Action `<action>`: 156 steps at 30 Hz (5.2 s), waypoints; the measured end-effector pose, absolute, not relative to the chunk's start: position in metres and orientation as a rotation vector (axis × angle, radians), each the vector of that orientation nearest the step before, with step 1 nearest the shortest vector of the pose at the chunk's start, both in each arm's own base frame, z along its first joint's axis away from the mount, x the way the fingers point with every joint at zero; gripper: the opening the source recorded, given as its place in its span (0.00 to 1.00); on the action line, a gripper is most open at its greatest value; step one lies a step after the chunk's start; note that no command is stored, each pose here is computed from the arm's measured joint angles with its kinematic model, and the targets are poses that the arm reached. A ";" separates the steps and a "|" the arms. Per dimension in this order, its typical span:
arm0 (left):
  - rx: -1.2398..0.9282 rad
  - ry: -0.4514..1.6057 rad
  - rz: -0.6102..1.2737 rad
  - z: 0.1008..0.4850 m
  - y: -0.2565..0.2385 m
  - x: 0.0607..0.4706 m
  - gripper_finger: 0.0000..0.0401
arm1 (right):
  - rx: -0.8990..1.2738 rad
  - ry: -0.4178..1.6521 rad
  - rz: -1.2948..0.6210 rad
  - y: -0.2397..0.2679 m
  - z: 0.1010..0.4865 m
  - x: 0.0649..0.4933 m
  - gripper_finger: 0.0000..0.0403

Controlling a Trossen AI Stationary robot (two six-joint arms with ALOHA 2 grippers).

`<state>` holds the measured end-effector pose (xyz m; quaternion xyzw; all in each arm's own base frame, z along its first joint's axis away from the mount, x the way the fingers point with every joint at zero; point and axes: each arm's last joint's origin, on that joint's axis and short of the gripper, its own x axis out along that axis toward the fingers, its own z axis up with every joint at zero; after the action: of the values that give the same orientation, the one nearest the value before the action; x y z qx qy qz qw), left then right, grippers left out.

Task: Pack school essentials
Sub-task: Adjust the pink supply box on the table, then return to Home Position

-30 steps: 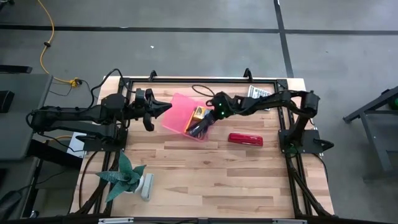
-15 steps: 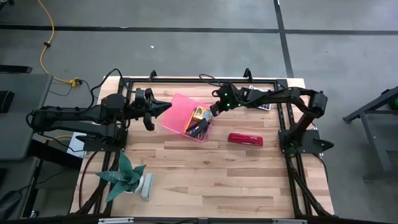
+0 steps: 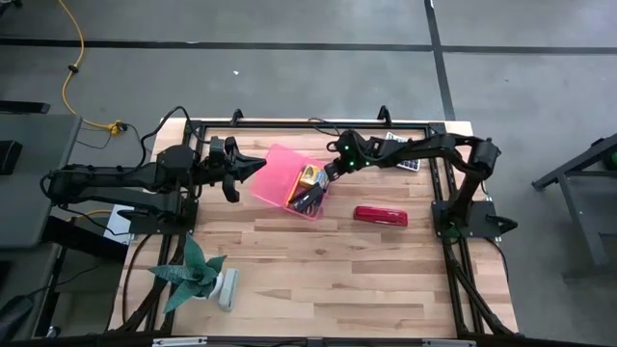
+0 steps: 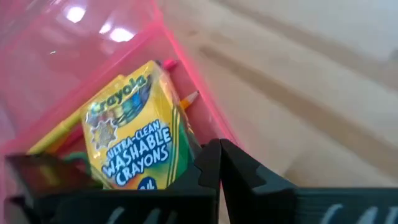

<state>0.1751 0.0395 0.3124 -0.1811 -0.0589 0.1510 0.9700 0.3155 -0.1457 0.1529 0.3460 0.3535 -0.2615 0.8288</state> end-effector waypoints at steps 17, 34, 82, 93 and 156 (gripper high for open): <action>-0.358 -0.127 0.355 0.312 0.041 0.175 0.00 | 0.749 0.559 -0.625 -0.209 0.163 0.290 0.00; -0.684 0.375 0.628 0.231 0.098 0.200 0.00 | 0.680 0.752 -0.552 -0.152 0.217 0.267 0.00; -0.455 1.033 0.580 0.221 0.101 0.269 0.00 | 0.685 0.807 -0.520 -0.127 0.215 0.276 0.00; -0.521 1.259 0.598 0.164 0.128 0.280 0.00 | 0.702 0.792 -0.524 -0.127 0.215 0.277 0.00; -0.244 -0.079 0.176 0.286 0.023 0.158 0.00 | 0.296 0.208 -0.007 -0.012 0.369 0.181 0.00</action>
<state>0.1582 0.0227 0.2856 -0.1214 -0.0391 0.0878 0.9879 0.1806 -0.0119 0.3691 0.1473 0.1036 -0.0035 0.9836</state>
